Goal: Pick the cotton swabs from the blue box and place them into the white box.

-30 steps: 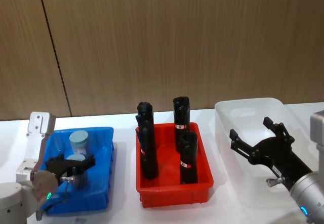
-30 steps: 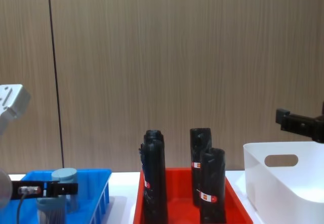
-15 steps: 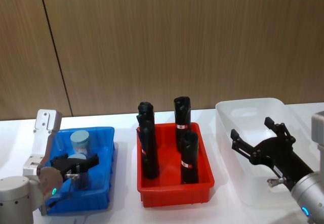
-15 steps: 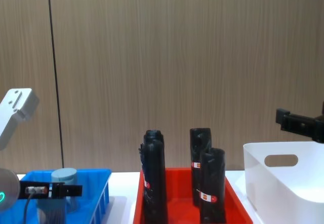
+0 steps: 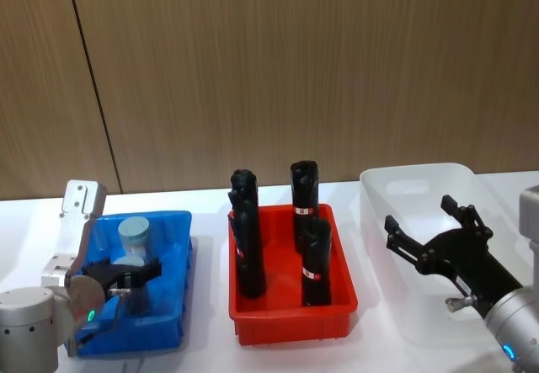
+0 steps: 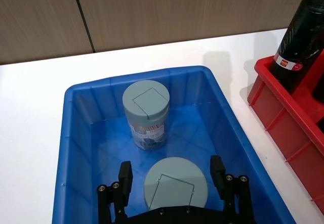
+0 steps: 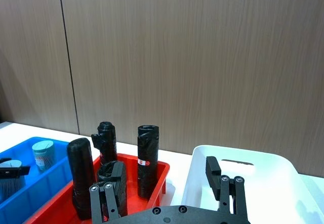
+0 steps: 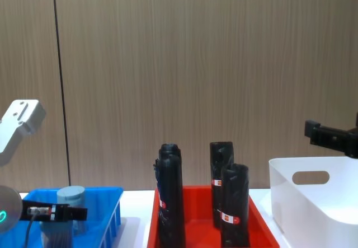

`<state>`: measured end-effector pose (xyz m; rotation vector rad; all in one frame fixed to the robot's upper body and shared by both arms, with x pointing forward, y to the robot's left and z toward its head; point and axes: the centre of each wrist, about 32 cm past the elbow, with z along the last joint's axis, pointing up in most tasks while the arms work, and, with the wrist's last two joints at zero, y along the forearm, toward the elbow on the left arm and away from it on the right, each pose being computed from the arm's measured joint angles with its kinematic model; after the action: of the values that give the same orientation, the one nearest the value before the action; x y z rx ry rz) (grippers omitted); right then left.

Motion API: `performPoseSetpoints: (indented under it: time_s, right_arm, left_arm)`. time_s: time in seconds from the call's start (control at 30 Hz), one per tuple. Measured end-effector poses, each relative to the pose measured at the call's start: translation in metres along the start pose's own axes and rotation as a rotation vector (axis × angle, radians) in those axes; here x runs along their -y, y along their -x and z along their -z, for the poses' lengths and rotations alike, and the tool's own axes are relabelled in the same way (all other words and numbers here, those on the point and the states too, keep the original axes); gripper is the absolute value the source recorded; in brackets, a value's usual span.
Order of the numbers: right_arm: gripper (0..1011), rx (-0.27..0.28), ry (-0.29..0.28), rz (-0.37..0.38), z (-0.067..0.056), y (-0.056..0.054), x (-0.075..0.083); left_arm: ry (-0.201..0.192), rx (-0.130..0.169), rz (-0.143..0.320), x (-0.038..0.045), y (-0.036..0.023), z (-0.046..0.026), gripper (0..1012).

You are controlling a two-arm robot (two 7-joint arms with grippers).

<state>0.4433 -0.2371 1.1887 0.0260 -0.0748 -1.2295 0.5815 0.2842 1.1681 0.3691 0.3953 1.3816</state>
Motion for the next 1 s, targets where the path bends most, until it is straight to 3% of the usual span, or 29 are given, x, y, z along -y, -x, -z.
performPoseSetpoints:
  time_s: [0.1,0.4,0.73,1.0]
  right_arm:
    - [1002,0.000,0.000,0.000,0.000,0.000,0.000]
    - [1002,0.000,0.000,0.000,0.000,0.000,0.000]
    - [1002,0.000,0.000,0.000,0.000,0.000,0.000]
    - [1002,0.000,0.000,0.000,0.000,0.000,0.000]
  left_arm:
    - [-0.005,0.001,-0.001,0.0000,0.0004,-0.0005,942]
    - [-0.012,0.004,-0.002,-0.0007,0.0014,-0.0026,683]
    - [-0.004,0.014,-0.003,-0.0036,0.0028,-0.0036,669]
    - [0.052,0.055,-0.009,-0.0112,0.0070,-0.0066,669]
